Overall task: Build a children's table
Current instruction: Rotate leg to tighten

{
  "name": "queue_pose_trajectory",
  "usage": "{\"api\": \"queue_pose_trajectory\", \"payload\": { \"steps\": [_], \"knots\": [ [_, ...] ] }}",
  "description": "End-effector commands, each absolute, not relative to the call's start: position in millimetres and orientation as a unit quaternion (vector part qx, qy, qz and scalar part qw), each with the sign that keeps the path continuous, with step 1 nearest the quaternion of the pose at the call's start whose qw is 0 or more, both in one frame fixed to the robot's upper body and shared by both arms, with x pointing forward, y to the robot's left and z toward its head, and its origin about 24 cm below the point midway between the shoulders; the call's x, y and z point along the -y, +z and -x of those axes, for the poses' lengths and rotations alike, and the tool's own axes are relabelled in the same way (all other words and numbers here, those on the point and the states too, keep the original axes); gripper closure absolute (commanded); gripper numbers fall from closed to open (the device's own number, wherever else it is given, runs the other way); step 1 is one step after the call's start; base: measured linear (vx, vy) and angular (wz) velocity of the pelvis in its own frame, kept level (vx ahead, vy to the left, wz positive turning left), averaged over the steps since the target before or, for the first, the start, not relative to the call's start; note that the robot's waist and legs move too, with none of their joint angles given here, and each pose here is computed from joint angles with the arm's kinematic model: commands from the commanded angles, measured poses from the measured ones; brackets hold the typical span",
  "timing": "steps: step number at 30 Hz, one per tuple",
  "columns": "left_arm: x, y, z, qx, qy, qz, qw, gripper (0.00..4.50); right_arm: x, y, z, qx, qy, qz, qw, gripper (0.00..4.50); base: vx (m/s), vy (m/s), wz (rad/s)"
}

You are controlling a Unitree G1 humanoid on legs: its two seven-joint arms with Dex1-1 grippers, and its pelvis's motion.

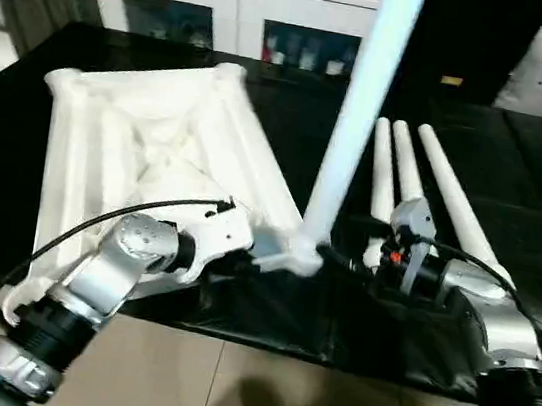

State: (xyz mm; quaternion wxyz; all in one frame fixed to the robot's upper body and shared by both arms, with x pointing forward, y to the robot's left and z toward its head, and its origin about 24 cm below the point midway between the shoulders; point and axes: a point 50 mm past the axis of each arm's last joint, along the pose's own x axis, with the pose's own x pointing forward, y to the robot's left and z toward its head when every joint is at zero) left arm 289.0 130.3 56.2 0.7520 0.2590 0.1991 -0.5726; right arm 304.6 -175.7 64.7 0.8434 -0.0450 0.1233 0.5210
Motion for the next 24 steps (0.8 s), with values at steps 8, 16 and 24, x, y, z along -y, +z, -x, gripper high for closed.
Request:
{"api": "queue_pose_trajectory", "payload": {
  "steps": [8,16,24],
  "knots": [
    [-127.7,48.4,-278.9,-0.217,-0.651,-0.294,0.665,4.50,165.2,75.7,-298.3,-0.135,0.615,0.049,0.775,0.86,0.000,0.000,0.00],
    [-127.4,47.8,-279.0,-0.216,-0.664,-0.298,0.651,4.50,164.3,73.3,-295.0,-0.161,0.642,0.026,0.749,1.51,0.000,0.000,0.00],
    [-127.7,45.5,-277.4,-0.217,-0.670,-0.284,0.651,4.50,160.3,68.2,-291.1,-0.170,0.647,0.003,0.744,2.27,0.000,0.000,0.00]
  ]
}}
